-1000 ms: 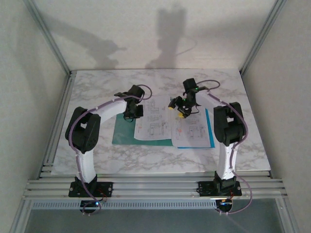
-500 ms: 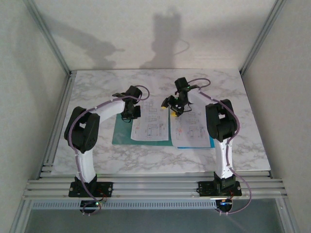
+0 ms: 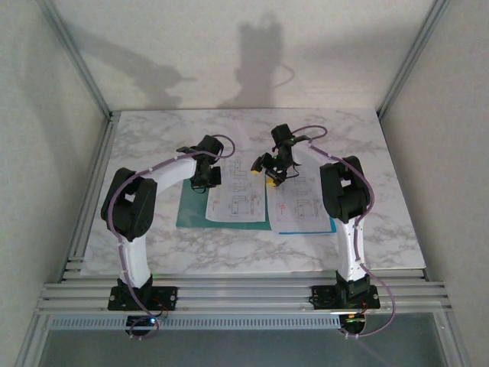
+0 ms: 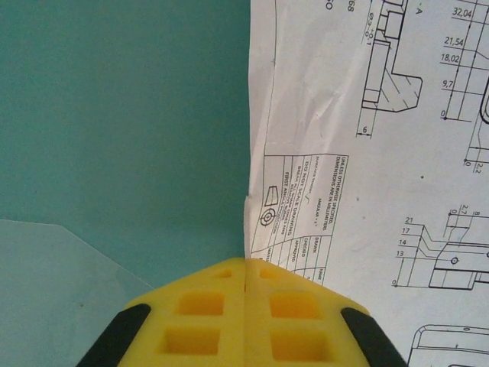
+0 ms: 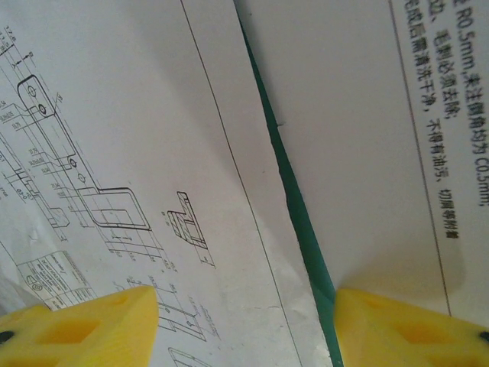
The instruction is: Put the files into the folder
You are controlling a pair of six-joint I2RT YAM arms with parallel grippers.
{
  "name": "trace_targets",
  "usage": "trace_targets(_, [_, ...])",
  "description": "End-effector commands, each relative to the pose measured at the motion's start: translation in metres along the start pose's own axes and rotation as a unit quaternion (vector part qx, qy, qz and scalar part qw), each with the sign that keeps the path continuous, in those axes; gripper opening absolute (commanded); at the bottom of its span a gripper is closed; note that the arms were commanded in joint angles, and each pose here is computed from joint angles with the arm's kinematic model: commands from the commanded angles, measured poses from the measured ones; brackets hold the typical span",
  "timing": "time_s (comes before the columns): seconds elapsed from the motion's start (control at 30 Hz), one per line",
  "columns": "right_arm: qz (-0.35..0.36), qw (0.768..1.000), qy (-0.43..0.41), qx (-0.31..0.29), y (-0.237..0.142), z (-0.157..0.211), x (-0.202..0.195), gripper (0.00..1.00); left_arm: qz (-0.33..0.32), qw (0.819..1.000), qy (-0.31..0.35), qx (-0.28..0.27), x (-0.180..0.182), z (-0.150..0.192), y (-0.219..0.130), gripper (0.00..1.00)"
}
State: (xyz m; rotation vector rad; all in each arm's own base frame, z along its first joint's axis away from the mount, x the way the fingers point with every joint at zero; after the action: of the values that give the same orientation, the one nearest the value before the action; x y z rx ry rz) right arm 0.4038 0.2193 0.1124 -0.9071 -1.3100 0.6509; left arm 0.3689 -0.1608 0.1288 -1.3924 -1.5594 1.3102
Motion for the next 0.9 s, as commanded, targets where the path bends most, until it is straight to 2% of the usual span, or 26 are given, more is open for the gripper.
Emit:
trace_targets(0.0, [0.007,1.000,0.008,0.019,0.009,0.006,-0.001,0.63,0.002,1.000,-0.003,-0.013,0.004,-0.002,-0.009,0.00])
trace_targets(0.43, [-0.016,1.000,-0.005,0.015,-0.003,0.008,0.011,0.62,0.009,1.000,-0.007,-0.008,0.002,-0.001,-0.006,0.00])
trace_targets(0.87, [-0.074,0.997,0.002,0.005,-0.031,0.021,0.026,0.61,0.005,1.000,-0.007,-0.004,0.002,-0.001,-0.003,0.00])
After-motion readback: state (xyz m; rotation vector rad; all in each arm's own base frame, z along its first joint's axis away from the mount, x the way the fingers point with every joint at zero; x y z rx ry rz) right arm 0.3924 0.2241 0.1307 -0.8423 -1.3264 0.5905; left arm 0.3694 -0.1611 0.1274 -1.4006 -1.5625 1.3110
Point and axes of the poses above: each hand's point on the last joint's axis, 136 mm out from that joint toward the fingers, its own y axis out along the fingers, its own x axis along the line the jaws close on, z = x × y, the point moved 9 cm from there along -y, back along the fingers, and after that the axes turned 6 degrees about -y, right-handed, at the moved point
